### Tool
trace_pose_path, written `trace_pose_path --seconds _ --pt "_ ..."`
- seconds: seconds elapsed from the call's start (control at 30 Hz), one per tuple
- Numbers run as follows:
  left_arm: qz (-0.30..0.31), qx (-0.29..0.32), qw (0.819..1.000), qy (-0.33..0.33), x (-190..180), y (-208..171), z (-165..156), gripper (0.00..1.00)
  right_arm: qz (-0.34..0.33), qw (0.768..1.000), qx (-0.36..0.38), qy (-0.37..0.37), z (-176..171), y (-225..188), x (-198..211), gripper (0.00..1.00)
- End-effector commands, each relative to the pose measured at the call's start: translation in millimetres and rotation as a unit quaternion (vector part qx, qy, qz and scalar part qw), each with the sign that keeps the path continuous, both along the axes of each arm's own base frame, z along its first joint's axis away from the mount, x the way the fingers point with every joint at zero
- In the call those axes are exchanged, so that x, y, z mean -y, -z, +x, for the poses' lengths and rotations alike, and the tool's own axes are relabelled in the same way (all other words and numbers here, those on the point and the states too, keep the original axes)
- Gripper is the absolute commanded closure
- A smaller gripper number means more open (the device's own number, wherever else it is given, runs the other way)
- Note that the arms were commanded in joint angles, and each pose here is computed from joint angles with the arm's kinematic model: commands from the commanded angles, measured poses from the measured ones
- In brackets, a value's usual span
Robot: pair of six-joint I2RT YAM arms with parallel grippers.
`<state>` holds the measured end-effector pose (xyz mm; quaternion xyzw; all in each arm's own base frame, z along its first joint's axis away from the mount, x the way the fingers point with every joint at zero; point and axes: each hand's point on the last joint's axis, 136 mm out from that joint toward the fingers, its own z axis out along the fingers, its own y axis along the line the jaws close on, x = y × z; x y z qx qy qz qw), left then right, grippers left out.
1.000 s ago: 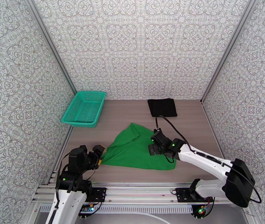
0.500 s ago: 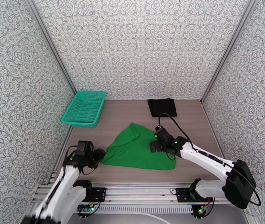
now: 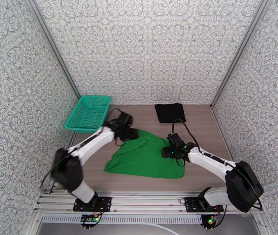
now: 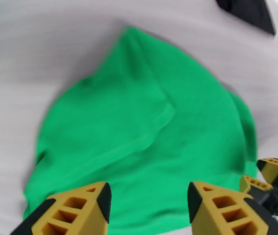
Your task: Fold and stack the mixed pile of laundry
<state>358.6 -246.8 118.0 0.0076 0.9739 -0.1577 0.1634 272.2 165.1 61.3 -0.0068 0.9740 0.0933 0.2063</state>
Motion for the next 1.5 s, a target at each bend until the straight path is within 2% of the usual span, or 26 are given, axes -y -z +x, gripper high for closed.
trace_pose_path --seconds 0.0,0.23,0.57,0.6,0.63,0.7,0.8,0.97,1.07,1.2,1.33,1.47 --pt "0.053 -0.015 0.997 0.046 15 21 3 0.45 0.005 1.0 -0.002 0.018 -3 4 7 0.3" --pt "0.082 -0.041 0.995 0.037 32 60 25 0.53 0.002 1.0 0.0 0.031 -17 6 21 0.31" --pt "0.123 -0.063 0.99 0.028 25 95 31 0.62 -0.011 0.999 0.0 0.046 -25 9 36 0.32" --pt "0.121 -0.063 0.99 0.027 25 93 32 0.66 -0.015 0.999 0.0 0.05 -25 10 38 0.33" --pt "0.126 -0.073 0.989 0.028 24 104 31 0.74 -0.019 0.998 0.0 0.053 -25 10 41 0.33" --pt "0.127 -0.073 0.989 0.027 23 105 33 1.0 -0.029 0.998 0.0 0.062 -25 11 47 0.34" --pt "0.126 -0.055 0.99 0.026 21 90 36 1.0 -0.046 0.996 0.005 0.075 -21 9 61 0.35" --pt "0.109 -0.001 0.994 0.03 19 25 41 1.0 -0.05 0.995 0.013 0.085 -1 5 77 0.35" --pt "0.111 0.022 0.993 0.034 11 -8 38 1.0 -0.045 0.996 0.015 0.076 19 5 76 0.4" --pt "0.129 0.05 0.99 0.028 -10 -45 31 1.0 -0.028 0.998 0.019 0.059 50 -1 64 0.47" --pt "0.155 0.079 0.985 0.005 -41 -78 22 1.0 -0.007 0.999 0.016 0.046 66 -5 49 0.49" --pt "0.164 0.107 0.98 -0.024 -71 -110 11 1.0 0.025 0.999 -0.003 0.032 68 6 34 0.5"
